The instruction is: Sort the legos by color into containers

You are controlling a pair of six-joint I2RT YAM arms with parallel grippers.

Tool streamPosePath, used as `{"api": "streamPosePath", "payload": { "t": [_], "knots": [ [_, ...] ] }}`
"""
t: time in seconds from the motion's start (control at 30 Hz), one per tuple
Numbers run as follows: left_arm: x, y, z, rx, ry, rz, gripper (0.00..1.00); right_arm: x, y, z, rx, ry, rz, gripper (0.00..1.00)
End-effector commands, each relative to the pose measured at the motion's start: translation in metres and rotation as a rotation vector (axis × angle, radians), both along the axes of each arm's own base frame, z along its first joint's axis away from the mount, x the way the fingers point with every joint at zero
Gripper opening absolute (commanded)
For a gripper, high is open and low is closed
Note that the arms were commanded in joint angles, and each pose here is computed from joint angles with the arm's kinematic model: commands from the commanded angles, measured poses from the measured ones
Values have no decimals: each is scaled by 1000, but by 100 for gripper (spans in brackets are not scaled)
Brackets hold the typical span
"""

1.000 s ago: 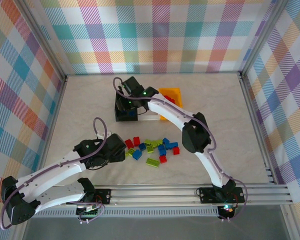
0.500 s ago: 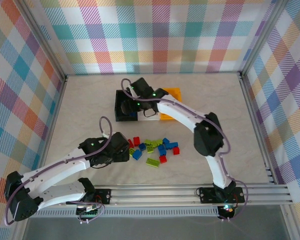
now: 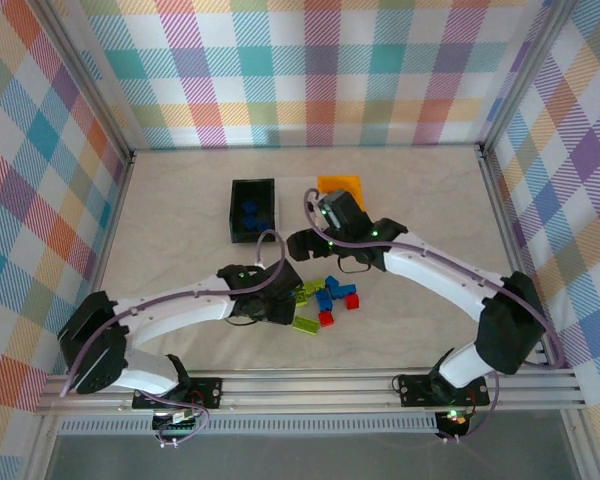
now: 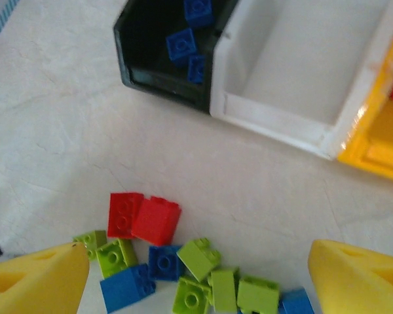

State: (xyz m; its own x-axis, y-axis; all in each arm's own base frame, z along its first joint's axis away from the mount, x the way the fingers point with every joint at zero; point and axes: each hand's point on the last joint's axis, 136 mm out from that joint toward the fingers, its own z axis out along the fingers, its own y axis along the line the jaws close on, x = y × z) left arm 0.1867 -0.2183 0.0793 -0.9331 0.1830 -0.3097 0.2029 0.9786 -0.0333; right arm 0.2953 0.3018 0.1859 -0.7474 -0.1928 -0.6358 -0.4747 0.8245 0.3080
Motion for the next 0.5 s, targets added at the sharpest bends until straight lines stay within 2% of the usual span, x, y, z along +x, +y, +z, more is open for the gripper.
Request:
{"api": "streamPosePath", "payload": {
  "t": [0.0, 0.17, 0.47],
  "knots": [
    [11, -9, -1, 56, -24, -64, 75, 0, -12, 12, 51, -26, -55, 87],
    [18, -7, -18, 154, -9, -90, 65, -3, -26, 12, 56, -27, -85, 88],
    [25, -9, -31, 192, -24, -88, 56, -6, -40, 13, 67, -32, -108, 88]
  ]
}}
